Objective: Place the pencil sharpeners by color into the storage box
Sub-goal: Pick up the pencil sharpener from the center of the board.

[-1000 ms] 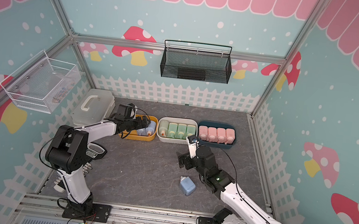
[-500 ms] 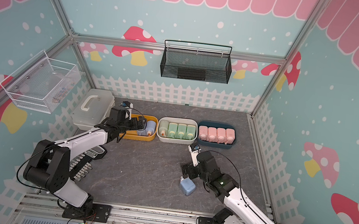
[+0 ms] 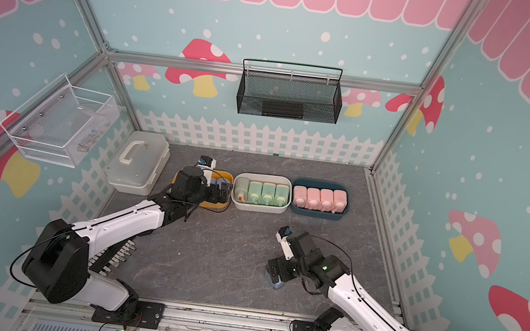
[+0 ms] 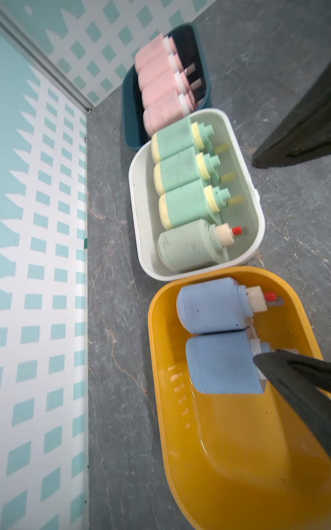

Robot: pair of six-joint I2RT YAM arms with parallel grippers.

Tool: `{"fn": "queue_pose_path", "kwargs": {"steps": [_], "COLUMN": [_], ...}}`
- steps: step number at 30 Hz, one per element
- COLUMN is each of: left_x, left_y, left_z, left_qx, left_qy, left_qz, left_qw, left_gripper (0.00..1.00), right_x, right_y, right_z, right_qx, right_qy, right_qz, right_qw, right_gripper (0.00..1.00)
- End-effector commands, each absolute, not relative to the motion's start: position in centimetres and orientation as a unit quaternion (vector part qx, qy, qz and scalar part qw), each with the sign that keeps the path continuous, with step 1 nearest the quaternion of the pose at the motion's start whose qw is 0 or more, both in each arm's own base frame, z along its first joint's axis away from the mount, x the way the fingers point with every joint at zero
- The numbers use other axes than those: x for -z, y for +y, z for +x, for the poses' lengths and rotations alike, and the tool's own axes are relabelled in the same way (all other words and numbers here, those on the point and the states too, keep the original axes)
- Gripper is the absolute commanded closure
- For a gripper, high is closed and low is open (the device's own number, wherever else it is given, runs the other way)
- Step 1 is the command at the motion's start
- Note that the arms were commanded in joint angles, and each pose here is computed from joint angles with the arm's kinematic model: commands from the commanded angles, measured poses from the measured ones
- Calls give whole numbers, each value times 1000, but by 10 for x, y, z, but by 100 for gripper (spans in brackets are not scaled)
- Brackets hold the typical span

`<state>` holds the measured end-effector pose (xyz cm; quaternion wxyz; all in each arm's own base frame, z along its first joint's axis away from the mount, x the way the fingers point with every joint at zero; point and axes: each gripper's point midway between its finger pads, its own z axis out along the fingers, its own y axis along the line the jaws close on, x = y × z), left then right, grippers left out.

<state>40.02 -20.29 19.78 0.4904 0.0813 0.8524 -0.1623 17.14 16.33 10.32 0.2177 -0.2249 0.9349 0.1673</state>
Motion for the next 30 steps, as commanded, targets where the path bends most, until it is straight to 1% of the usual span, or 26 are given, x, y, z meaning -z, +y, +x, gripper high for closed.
{"fn": "queue_pose_path", "kwargs": {"steps": [1, 3, 7, 11, 13, 17, 21, 30], "left_x": [-215, -218, -218, -216, -214, -213, -212, -196], "left_y": [-211, -217, -231, -240, -241, -247, -262, -321], "left_z": [390, 385, 372, 363, 363, 358, 348, 297], "left_qx": [175, 185, 188, 179, 173, 168, 168, 221], "left_qy": [835, 832, 826, 823, 825, 821, 811, 763], "left_qz": [111, 126, 169, 199, 203, 221, 264, 415], "left_qw": [509, 508, 504, 500, 499, 499, 494, 444], "left_gripper": [1, 0, 1, 1, 1, 1, 1, 1], "right_x": [-92, -91, -87, -81, -74, -69, -62, -57], "right_y": [162, 161, 148, 168, 170, 161, 145, 122], "right_z": [152, 150, 155, 149, 144, 144, 147, 147], "right_qx": [-188, -188, -155, -207, -211, -183, -137, -81], "right_qy": [942, 943, 951, 941, 941, 949, 964, 979], "right_qz": [-212, -208, -188, -206, -213, -210, -180, -133], "right_qw": [178, 180, 188, 170, 156, 145, 137, 130], "right_gripper": [4, 5, 6, 7, 8, 8, 9, 9]}}
